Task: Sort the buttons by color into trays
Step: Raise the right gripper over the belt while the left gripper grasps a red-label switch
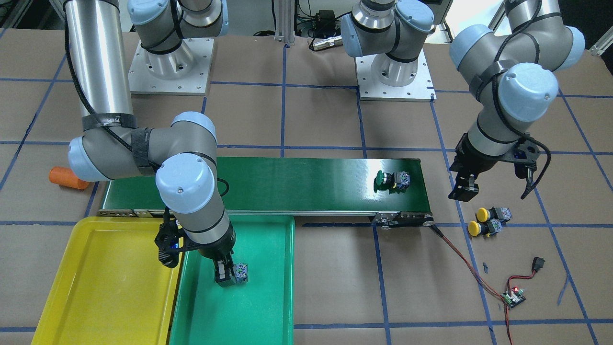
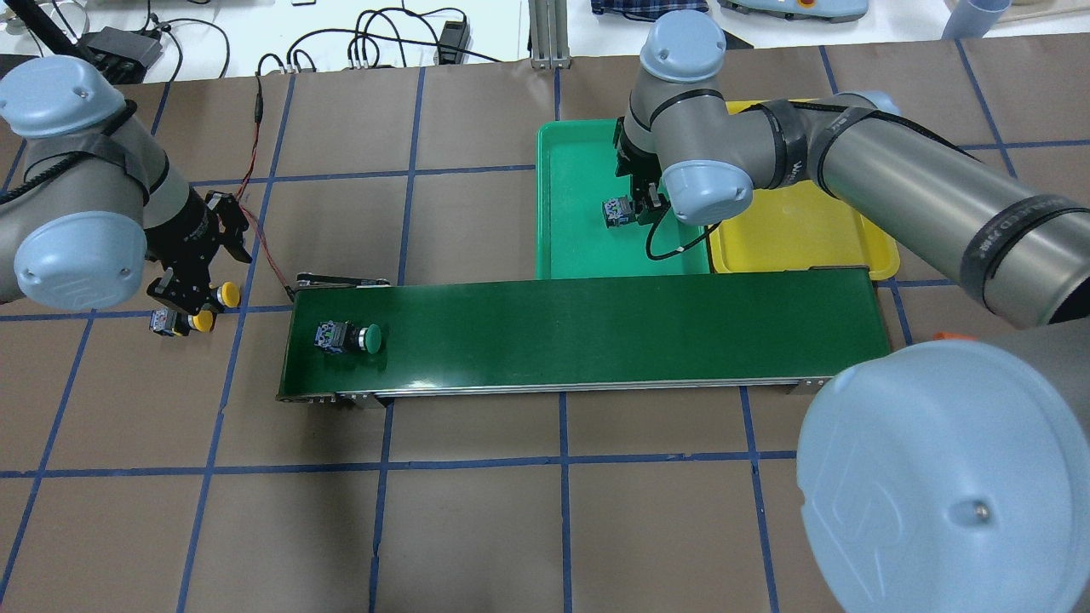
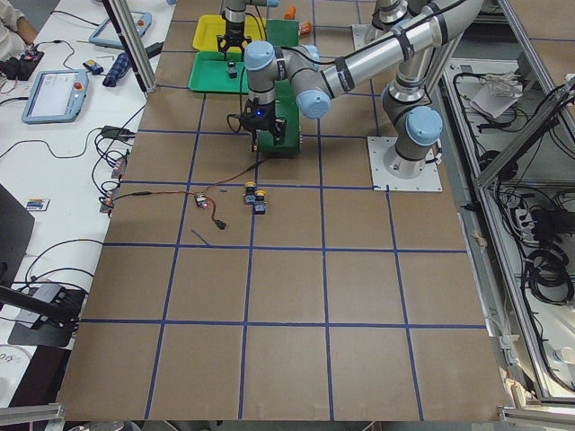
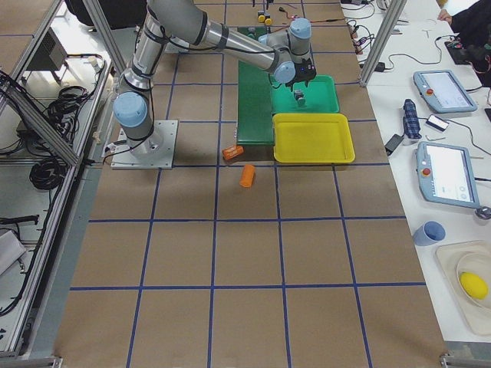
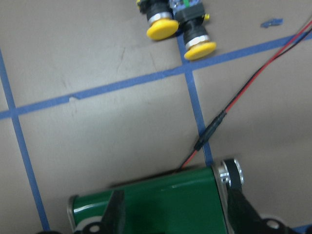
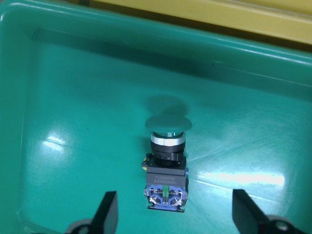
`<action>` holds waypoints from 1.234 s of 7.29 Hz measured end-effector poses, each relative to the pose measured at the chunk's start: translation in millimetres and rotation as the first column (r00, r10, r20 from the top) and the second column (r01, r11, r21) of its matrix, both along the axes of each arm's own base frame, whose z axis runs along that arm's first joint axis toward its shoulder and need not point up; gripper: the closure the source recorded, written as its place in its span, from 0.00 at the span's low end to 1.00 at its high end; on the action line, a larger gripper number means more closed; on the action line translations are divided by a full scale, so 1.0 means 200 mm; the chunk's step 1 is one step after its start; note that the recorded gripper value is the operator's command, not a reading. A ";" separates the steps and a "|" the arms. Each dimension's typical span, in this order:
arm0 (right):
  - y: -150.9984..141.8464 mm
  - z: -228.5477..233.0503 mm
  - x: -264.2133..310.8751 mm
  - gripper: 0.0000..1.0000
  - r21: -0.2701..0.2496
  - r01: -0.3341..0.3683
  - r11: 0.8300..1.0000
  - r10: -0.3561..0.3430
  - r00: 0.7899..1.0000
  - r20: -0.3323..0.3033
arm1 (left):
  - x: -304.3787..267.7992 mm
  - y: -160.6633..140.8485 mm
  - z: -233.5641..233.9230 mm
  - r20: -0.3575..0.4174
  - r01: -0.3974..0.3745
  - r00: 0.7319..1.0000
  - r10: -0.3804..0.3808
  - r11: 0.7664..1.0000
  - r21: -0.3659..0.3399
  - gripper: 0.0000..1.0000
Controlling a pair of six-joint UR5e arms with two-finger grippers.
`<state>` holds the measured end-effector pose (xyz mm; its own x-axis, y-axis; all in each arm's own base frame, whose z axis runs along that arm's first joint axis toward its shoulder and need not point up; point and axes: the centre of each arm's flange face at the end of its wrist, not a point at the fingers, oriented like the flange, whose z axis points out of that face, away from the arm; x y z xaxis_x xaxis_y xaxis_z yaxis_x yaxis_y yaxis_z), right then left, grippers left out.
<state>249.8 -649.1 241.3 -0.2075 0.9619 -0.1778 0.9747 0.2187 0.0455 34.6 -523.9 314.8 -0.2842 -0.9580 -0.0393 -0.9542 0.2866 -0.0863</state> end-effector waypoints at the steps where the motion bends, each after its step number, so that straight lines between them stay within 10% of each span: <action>1: 0.01 0.05 -0.01 0.00 -0.002 0.007 1.000 -0.007 1.000 0.000 | 0.11 -0.02 0.00 0.004 0.022 1.000 -0.022 1.000 -0.004 0.24; 9: 0.69 0.57 -0.20 0.00 0.106 0.058 0.993 -0.055 0.998 -0.032 | 0.61 -0.15 -0.28 0.070 -0.072 0.995 0.072 0.997 -0.006 0.20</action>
<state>210.8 -510.8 355.3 -0.1561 0.9854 -0.0684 0.9866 0.1589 0.0373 156.0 -553.7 259.0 -0.2109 -0.9760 -0.0532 -0.9640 0.2167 -0.1541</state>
